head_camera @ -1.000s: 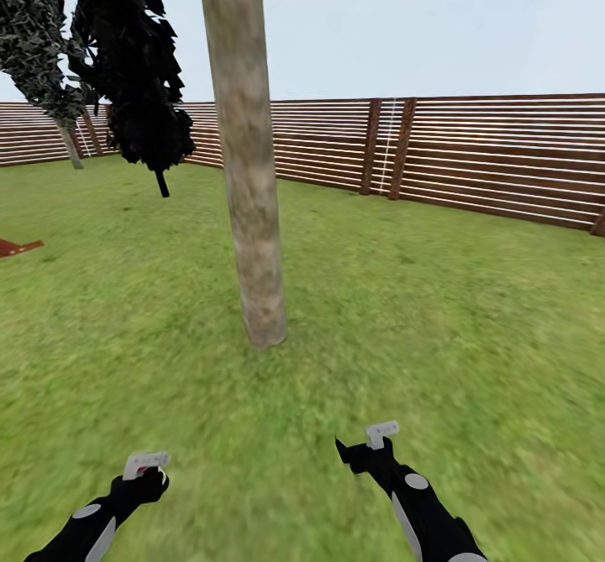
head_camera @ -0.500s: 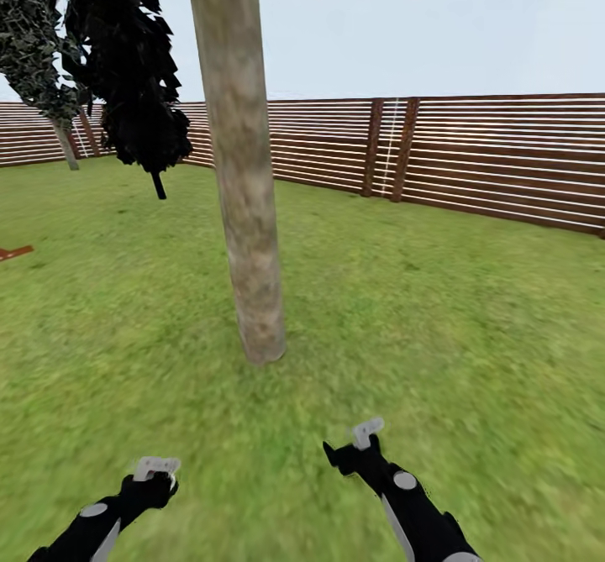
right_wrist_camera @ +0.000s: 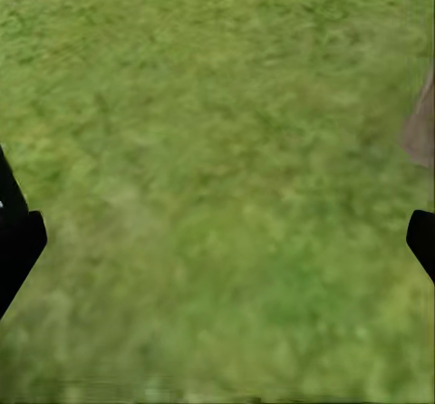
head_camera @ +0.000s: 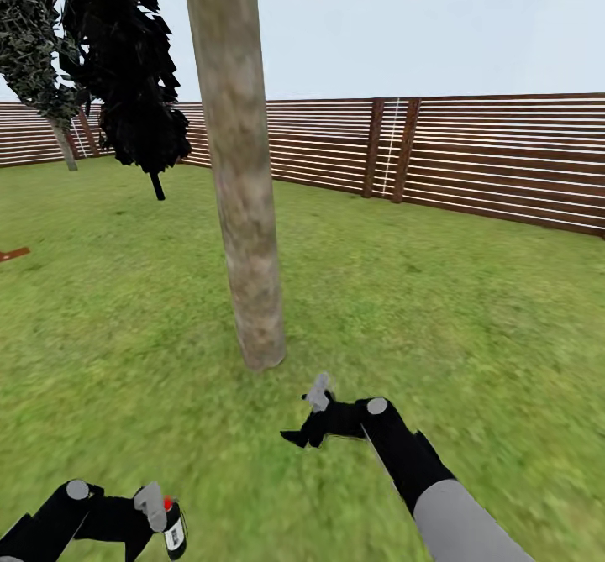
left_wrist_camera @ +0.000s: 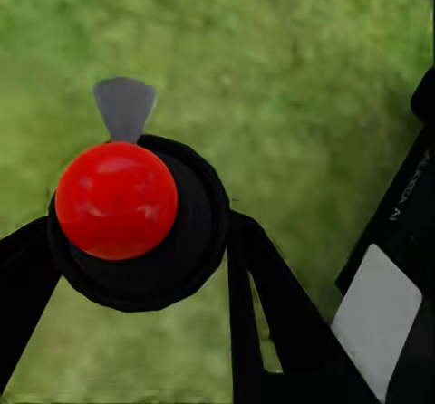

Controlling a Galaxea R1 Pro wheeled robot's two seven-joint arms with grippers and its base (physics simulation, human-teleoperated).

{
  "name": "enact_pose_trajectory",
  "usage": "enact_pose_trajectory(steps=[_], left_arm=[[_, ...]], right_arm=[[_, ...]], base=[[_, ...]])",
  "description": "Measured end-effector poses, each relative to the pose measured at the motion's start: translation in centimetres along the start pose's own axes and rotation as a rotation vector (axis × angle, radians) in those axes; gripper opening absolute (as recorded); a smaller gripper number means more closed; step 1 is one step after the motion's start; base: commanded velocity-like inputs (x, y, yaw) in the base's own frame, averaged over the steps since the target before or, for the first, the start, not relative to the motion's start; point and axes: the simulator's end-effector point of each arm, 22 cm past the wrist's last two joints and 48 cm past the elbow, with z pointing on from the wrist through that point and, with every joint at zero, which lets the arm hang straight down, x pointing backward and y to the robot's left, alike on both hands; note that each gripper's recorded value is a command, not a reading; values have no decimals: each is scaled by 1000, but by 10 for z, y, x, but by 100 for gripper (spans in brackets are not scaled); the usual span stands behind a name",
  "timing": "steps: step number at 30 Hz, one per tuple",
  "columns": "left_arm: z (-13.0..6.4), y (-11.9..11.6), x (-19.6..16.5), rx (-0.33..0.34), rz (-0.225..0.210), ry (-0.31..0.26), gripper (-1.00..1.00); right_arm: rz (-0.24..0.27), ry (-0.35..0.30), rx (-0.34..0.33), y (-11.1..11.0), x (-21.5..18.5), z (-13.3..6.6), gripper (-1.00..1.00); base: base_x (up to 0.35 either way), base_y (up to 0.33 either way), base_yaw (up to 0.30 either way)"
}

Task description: In the garden, pick up the pesticide atomizer on the floor and spray pesticide onto both trees until each tree trunk is fully covered.

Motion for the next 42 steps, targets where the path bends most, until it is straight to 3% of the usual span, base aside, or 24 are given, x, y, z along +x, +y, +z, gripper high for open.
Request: enact_pose_trajectory(steps=[2,4,10,11,14,20,24,28,32,42], left_arm=[[0,-3,8,17,37,55,-100],[1,-4,11,27,57,84,-100],[0,-8,9,49,72,85,-100],[0,-8,7,49,82,85,-100],[2,-10,0,56,141,81,-100],[8,-16,-10,68,194,50,-100],[20,-27,-32,87,253,19,-100],[28,-37,-48,104,302,-19,-100],[40,-53,-62,131,322,-48,-100],[75,-103,-103,219,375,-98,-100]], right_arm=[[-115,9,-90,25,-30,2,100],[-187,19,-132,43,-40,5,100],[-209,33,-150,50,-39,7,100],[-223,43,-162,56,-37,10,-100],[-262,86,-206,74,-24,17,-100],[-279,100,-219,79,-20,18,-100],[-338,160,-275,105,-7,25,-100],[-334,182,-282,107,1,26,-100],[-290,238,-298,108,31,26,-100],[-285,240,-296,107,32,27,-100]], base=[[0,0,0],[0,0,0],[0,0,0],[0,0,0],[0,0,0],[0,0,0],[0,0,0],[0,0,0],[0,0,0],[0,0,0]])
